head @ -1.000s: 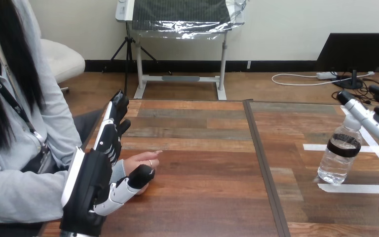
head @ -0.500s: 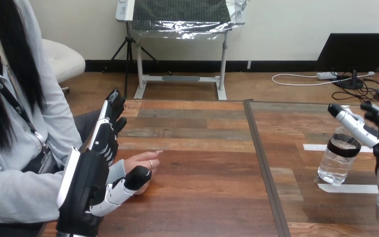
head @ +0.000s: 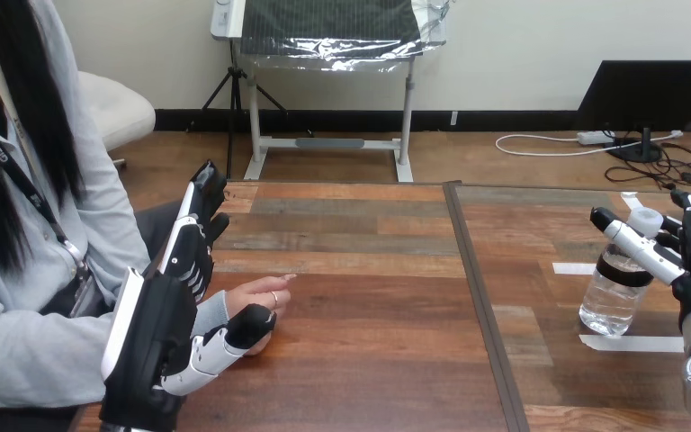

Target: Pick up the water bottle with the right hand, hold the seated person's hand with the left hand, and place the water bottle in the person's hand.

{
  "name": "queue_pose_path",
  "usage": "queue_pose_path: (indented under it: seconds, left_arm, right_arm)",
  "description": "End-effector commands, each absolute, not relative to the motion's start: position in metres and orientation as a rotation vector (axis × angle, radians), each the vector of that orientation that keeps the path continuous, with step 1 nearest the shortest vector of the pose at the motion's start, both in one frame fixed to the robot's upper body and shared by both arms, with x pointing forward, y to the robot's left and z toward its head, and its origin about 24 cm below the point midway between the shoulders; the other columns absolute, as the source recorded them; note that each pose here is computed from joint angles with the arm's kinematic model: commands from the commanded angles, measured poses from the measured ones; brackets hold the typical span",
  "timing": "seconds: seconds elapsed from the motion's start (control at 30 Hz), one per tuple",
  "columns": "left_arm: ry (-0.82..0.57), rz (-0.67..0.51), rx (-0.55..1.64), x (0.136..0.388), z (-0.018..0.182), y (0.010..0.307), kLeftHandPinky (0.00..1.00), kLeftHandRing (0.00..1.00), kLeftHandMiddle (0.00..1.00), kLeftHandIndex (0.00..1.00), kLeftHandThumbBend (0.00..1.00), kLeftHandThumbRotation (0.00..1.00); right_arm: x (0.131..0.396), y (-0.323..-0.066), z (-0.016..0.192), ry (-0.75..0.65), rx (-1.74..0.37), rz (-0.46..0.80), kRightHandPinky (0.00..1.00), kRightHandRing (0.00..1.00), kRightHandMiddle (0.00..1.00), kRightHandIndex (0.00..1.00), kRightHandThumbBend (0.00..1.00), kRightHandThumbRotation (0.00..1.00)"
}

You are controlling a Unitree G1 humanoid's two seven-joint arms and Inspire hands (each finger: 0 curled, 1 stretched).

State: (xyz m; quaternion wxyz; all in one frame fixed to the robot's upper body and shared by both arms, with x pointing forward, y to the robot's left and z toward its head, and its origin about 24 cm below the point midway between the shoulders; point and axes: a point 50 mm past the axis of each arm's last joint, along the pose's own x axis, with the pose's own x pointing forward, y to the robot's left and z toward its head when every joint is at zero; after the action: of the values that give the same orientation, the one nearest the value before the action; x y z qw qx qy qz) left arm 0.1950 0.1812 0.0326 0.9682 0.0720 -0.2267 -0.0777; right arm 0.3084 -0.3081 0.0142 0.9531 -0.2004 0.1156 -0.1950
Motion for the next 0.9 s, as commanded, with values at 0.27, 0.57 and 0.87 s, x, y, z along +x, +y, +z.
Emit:
queue_pose_path:
  seconds: [0.27, 0.57, 0.87]
  left_arm:
    - [-0.553, -0.165, 0.143, 0.197, 0.052, 0.18, 0.97, 1.0, 1.0, 1.0, 1.0, 0.72]
    - [-0.56, -0.169, 0.135, 0.194, 0.054, 0.18, 0.98, 1.0, 1.0, 1.0, 1.0, 0.71]
    - [-0.58, -0.168, 0.149, 0.193, 0.056, 0.182, 0.99, 1.0, 1.0, 1.0, 1.0, 0.72]
  right_arm:
    - [0.322, -0.305, 0.028, 0.217, -0.405, -0.367, 0.85, 0.88, 0.86, 0.95, 1.0, 0.5]
    - [0.319, -0.305, 0.023, 0.245, -0.428, -0.367, 0.83, 0.86, 0.85, 0.94, 1.0, 0.52]
    - [0.317, -0.304, 0.019, 0.261, -0.433, -0.356, 0.79, 0.83, 0.85, 0.94, 1.0, 0.5]
